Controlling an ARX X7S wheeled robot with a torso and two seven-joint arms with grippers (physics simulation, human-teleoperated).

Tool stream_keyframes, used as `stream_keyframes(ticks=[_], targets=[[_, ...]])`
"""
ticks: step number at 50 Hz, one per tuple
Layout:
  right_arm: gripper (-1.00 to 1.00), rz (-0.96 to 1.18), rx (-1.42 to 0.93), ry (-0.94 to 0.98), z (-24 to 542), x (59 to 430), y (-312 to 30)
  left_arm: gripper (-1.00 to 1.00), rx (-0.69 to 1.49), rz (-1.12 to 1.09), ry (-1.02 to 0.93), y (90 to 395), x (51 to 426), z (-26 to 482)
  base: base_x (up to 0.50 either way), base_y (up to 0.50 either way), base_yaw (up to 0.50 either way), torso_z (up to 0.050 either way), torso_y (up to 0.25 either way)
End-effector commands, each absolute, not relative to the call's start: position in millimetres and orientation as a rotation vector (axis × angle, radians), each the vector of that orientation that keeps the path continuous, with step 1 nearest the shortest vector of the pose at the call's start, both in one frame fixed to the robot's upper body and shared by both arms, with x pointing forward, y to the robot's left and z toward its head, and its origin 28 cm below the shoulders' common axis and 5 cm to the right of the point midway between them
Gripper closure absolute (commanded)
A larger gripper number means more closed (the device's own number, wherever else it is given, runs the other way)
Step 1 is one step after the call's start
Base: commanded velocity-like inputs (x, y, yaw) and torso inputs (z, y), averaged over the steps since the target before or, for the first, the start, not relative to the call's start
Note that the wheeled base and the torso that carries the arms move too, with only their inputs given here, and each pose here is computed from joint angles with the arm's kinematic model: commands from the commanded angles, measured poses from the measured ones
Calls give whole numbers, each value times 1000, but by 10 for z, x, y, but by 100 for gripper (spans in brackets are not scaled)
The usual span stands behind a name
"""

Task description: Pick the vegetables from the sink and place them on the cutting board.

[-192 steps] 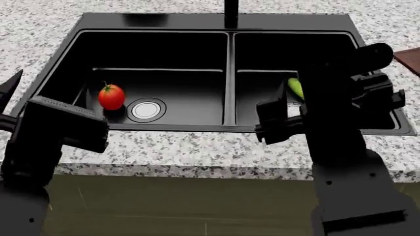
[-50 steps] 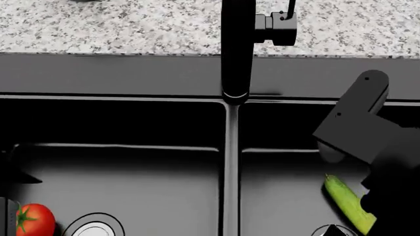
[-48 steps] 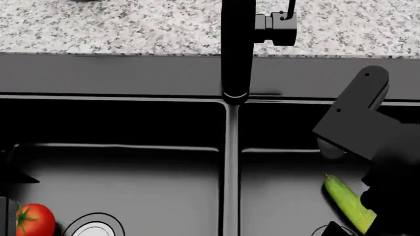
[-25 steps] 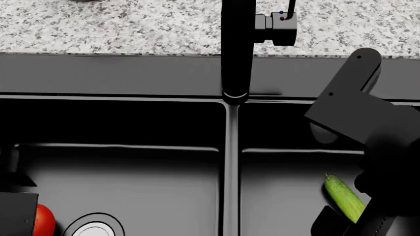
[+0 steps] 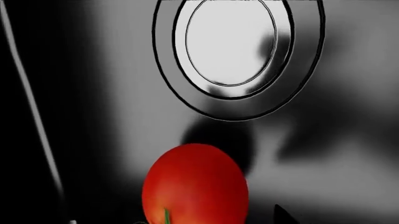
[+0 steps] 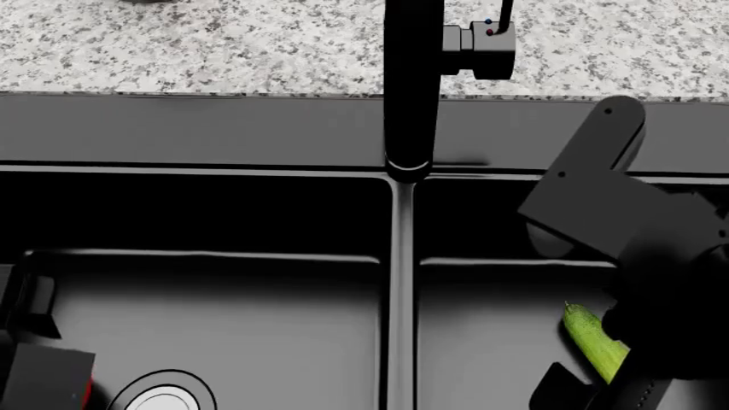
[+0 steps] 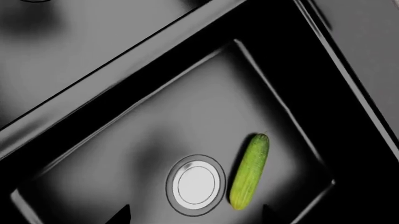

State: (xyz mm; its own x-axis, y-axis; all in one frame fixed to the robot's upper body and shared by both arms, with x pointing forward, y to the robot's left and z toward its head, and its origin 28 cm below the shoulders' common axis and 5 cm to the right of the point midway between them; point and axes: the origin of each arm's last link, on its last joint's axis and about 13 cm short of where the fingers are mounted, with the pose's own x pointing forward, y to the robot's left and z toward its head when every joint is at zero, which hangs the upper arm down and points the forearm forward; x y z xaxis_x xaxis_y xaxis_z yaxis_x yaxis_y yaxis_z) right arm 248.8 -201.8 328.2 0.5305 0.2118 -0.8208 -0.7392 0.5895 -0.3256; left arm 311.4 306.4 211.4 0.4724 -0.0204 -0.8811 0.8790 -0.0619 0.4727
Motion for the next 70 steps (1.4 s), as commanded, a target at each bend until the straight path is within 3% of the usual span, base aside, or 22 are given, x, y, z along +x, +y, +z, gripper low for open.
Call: stream_keyframes(ticks=[1,24,25,36,43,47,60,70], targets=[[-100,666,-746,801,3257,2532,-1955,-100,1459,-890,840,3018,3189,1983,19,0,4,0,0],[-100,671,-736,791,3197,2534,-1959,-100,1478,-882,846,2992,3365,1645,20,0,2,0,-1],[-100,671,-737,789,3194,2538,-1959,100,1480,-894,838,2993,3350,1624,21,0,0,0,0],[-100,673,-748,771,3208,2553,-1939,100,1485,-874,831,3012,3316,1581,21,0,1,-2,-7],[-100,655,-764,785,3214,2536,-1942,100,1482,-756,451,2909,3312,1921,21,0,0,-3,-6],[-100,642,-744,833,3233,2562,-1931,100,1446,-702,334,2881,3244,2083,21,0,2,0,0],[-100,582,-706,1008,3215,2691,-1911,100,1302,-605,167,2984,3002,2165,21,0,3,0,0],[-100,568,-690,1027,3216,2823,-1868,100,1263,-542,52,3066,2771,2235,21,0,2,0,0]])
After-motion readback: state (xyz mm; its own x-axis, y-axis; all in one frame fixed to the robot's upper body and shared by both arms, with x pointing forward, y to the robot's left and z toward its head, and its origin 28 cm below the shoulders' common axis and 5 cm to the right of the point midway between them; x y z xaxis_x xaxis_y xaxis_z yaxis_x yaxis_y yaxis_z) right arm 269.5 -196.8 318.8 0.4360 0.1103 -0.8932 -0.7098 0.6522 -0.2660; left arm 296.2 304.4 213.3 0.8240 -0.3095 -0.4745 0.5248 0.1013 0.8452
